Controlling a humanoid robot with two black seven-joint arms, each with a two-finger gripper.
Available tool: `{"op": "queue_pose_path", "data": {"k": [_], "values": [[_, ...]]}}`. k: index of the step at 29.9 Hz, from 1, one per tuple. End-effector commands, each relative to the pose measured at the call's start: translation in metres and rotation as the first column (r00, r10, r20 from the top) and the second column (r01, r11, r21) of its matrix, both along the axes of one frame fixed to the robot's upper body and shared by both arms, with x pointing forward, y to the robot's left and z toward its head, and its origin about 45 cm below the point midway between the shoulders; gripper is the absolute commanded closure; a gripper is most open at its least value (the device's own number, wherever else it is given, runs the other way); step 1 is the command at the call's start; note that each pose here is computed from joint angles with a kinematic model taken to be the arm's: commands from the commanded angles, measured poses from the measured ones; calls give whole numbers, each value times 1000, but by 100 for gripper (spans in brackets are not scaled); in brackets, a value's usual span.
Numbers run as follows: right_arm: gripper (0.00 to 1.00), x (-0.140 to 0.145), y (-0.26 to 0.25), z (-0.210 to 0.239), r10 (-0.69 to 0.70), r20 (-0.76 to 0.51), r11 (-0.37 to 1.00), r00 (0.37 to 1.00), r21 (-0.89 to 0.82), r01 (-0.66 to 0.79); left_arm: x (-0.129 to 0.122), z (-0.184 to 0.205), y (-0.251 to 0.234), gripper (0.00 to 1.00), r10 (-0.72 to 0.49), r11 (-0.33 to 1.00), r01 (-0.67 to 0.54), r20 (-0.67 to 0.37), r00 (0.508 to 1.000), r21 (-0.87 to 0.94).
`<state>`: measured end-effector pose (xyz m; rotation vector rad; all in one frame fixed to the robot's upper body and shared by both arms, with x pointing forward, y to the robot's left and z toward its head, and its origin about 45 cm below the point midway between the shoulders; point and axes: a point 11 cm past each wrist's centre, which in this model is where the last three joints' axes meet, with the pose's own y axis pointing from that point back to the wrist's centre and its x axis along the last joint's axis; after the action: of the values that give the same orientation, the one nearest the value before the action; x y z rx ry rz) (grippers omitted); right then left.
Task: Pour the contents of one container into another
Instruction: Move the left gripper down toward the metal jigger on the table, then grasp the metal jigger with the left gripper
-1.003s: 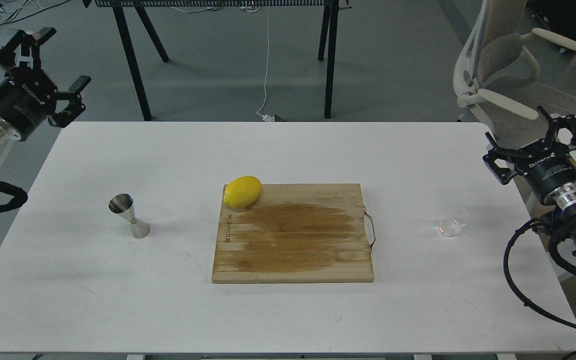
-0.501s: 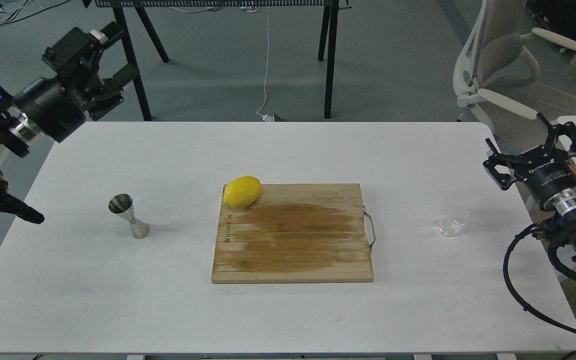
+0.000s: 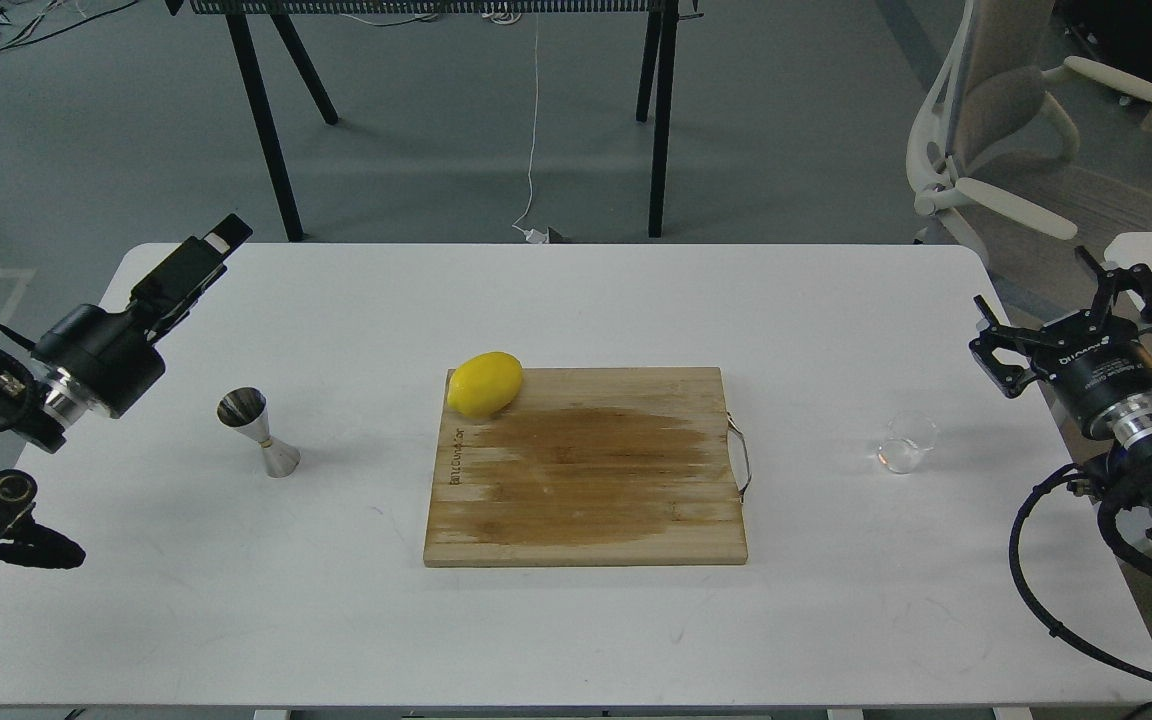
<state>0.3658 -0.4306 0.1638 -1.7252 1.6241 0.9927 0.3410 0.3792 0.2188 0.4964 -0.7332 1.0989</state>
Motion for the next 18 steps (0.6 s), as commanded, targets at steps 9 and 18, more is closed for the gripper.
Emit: {"op": "queue_pose_path", "data": {"k": [9,18], "values": [[0,-4,-2,-5,-6,-11,1000,1000,-1,6,-41,-13,28,1,59,923,-155,268,962,352],[0,-8,-6,-10,-18,-25,1000,1000,-5,18,-70,-46,56,0,108,894,-166,159,981,416]]}}
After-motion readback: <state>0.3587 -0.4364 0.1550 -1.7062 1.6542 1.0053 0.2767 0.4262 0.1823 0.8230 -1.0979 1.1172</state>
